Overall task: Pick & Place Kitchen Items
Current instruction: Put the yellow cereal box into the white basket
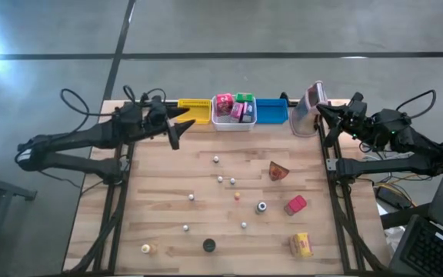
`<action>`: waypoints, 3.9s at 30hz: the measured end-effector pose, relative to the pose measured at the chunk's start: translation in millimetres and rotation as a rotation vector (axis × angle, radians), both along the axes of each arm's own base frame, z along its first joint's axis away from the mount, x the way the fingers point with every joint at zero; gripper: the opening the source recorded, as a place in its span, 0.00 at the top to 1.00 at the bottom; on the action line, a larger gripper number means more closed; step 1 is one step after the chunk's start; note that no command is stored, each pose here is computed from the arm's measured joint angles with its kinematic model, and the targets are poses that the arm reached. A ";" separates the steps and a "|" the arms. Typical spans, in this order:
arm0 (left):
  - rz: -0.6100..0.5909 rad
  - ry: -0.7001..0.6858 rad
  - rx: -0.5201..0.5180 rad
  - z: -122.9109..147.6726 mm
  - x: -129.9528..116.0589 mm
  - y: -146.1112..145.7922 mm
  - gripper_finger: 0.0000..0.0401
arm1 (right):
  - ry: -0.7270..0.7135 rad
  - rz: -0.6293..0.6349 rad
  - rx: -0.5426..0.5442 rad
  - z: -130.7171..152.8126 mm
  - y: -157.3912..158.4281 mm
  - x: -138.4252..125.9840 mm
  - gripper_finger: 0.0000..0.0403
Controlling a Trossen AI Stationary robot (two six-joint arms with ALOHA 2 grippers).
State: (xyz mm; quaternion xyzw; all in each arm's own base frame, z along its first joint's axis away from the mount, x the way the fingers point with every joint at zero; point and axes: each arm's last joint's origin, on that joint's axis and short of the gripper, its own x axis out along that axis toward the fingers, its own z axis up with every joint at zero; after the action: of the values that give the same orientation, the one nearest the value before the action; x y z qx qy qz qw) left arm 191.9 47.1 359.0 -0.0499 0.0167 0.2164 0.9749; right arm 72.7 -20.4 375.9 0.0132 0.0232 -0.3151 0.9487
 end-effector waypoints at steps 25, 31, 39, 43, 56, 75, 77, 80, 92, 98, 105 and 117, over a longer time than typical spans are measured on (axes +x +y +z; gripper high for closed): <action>-0.149 0.237 -0.036 -11.4 12.8 -12.9 0.40 | 0.000 0.000 0.000 0.0 0.0 0.0 0.98; -0.178 0.335 -0.071 -20.4 8.7 -19.8 0.40 | -0.039 0.000 -0.009 4.2 -0.1 2.0 0.98; -0.177 0.371 -0.111 -21.9 -1.2 -22.6 0.40 | -0.164 0.106 0.034 14.0 1.9 12.5 0.98; -0.178 0.365 -0.110 -20.4 -4.4 -23.0 0.40 | -0.069 0.111 0.087 7.0 1.1 28.4 0.98; -0.177 0.423 -0.116 -21.1 -22.4 -24.9 0.40 | 0.318 0.169 0.366 18.5 14.1 78.8 0.85; -0.169 0.407 -0.071 -18.0 -38.4 -26.1 0.40 | 0.561 -0.081 0.874 22.2 142.8 105.9 0.78; -0.173 0.411 -0.049 -17.8 -37.9 -25.9 0.40 | 0.569 -0.106 0.943 19.5 156.9 107.7 0.78; -0.148 0.397 -0.021 -15.8 -36.9 -24.9 0.40 | 0.592 -0.141 1.041 15.0 176.7 110.3 0.77; -0.109 0.364 0.029 -11.8 -33.1 -23.2 0.40 | 0.824 -0.441 1.343 -20.2 243.8 107.1 0.72; -0.113 0.373 0.049 -13.7 -25.4 -22.3 0.40 | 0.844 -0.538 1.401 -33.5 277.2 106.5 0.67; -0.110 0.394 0.065 -16.8 -18.0 -21.1 0.40 | 0.839 -0.569 1.355 -49.5 311.1 128.0 0.58; -0.089 0.336 0.076 -14.0 -6.2 -19.2 0.40 | 0.826 -0.597 1.256 -83.3 338.9 133.9 0.42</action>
State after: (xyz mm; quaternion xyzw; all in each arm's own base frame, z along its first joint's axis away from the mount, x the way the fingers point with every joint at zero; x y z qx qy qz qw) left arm 185.7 27.9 345.0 0.0247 0.1734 0.1786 0.9682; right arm 206.6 318.5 292.6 0.4319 0.5399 -0.4627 0.5549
